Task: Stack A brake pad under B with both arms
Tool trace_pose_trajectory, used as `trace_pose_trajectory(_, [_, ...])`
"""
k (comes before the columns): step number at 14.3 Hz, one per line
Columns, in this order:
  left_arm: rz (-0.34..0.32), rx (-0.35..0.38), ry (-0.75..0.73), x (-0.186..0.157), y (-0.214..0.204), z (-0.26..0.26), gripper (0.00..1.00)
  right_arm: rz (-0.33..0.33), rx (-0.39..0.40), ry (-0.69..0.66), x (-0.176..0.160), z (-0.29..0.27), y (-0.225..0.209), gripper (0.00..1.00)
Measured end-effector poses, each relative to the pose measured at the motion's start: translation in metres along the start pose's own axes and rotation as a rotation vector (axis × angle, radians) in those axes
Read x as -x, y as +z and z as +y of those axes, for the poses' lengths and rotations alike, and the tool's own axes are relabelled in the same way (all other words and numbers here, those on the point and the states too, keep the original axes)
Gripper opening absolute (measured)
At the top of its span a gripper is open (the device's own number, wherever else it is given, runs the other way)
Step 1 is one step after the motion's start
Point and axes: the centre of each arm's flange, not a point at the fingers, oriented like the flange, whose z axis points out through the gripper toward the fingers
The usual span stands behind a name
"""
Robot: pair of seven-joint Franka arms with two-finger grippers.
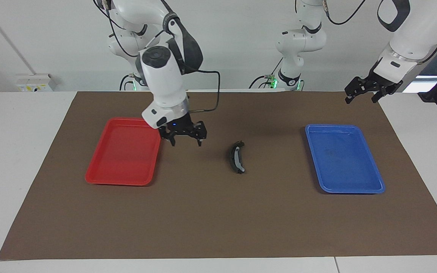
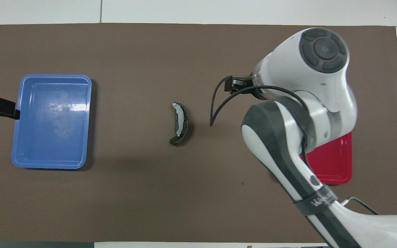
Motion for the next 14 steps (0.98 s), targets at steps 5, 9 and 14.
trace_pose_trajectory(5, [0.0, 0.0, 0.0, 0.0, 0.0, 0.0, 1.0, -0.114, 0.048, -0.063, -0.001, 0.166, -0.076, 1.0])
trace_pose_trajectory(9, [0.0, 0.0, 0.0, 0.0, 0.0, 0.0, 1.0, -0.167, 0.105, -0.051, 0.022, 0.249, -0.116, 1.0])
trace_pose_trajectory(14, [0.0, 0.0, 0.0, 0.0, 0.0, 0.0, 1.0, -0.178, 0.142, -0.074, 0.027, 0.241, -0.117, 1.0])
